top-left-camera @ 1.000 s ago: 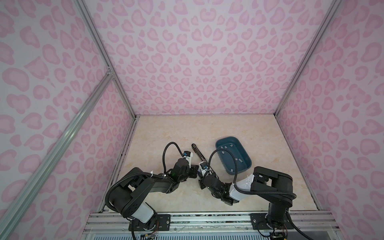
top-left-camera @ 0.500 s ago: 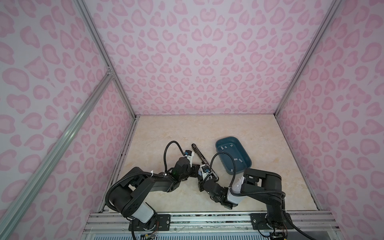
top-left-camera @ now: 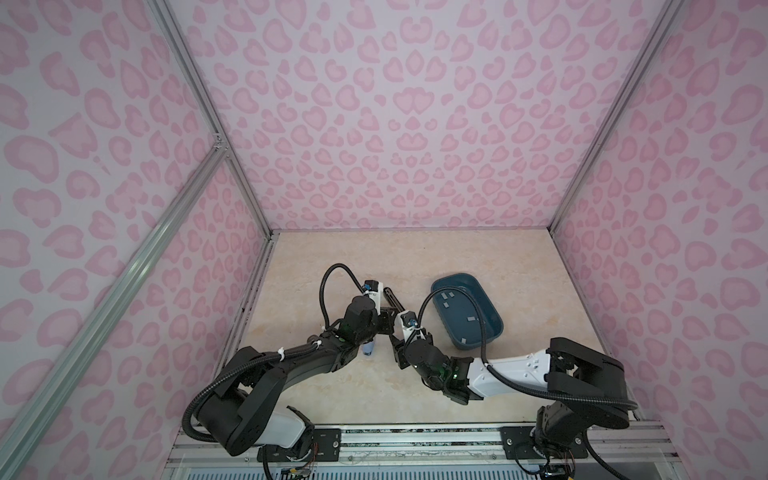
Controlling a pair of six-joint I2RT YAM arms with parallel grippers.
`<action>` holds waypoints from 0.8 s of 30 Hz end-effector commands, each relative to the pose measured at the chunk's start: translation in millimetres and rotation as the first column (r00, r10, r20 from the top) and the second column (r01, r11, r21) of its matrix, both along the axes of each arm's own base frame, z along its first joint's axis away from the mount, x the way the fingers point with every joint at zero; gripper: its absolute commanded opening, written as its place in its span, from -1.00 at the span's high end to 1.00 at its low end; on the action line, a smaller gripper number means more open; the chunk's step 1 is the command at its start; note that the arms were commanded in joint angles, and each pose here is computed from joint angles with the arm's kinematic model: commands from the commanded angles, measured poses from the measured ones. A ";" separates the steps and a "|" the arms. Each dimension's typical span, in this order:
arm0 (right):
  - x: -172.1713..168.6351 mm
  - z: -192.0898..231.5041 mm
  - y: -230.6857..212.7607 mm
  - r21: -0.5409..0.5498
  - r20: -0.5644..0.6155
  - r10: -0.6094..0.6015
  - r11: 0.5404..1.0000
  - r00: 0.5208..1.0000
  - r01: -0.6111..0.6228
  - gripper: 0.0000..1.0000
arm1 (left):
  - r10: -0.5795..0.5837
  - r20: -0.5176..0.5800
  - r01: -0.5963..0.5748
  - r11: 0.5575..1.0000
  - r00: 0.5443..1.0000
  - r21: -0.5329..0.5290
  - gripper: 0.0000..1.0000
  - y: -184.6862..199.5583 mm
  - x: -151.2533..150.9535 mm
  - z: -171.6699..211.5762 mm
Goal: Load the staples into the stapler
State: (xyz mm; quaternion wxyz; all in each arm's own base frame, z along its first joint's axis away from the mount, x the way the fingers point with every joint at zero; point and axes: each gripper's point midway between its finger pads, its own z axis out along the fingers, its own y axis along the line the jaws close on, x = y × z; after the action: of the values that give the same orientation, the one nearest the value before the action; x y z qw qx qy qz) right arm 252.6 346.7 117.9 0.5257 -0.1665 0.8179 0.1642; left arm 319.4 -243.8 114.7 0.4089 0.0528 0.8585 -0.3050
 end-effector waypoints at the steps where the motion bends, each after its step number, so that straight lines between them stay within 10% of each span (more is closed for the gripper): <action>1: 0.8 -19.6 -39.7 -0.089 -0.048 -0.068 0.994 0.997 0.063 -0.19 | 0.017 0.011 -0.017 1.000 1.000 0.004 0.35 4.4 1.9 10.8; 5: -7.2 -31.7 -63.5 -0.115 -0.085 -0.043 0.993 0.995 0.033 -0.29 | 0.008 -0.012 -0.009 0.999 1.000 -0.031 -0.68 0.2 -1.7 13.0; 8: -16.7 -43.4 -63.7 -0.141 -0.122 0.008 0.990 0.992 -0.025 -0.29 | 0.012 -0.038 -0.014 0.999 0.999 -0.043 -0.95 -3.0 -3.0 8.7; 24: -10.2 -81.7 -71.9 -0.230 -0.164 -0.024 0.973 0.986 -0.014 -0.12 | 0.028 -0.094 -0.030 0.999 0.995 -0.020 -0.99 -11.3 9.7 -11.4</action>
State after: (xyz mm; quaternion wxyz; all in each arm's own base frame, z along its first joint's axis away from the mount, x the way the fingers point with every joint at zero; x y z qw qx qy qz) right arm 240.2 278.3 38.6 0.4288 -0.2118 0.8740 0.0863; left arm 324.8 -251.8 99.0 0.3674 0.0184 0.8776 -0.3074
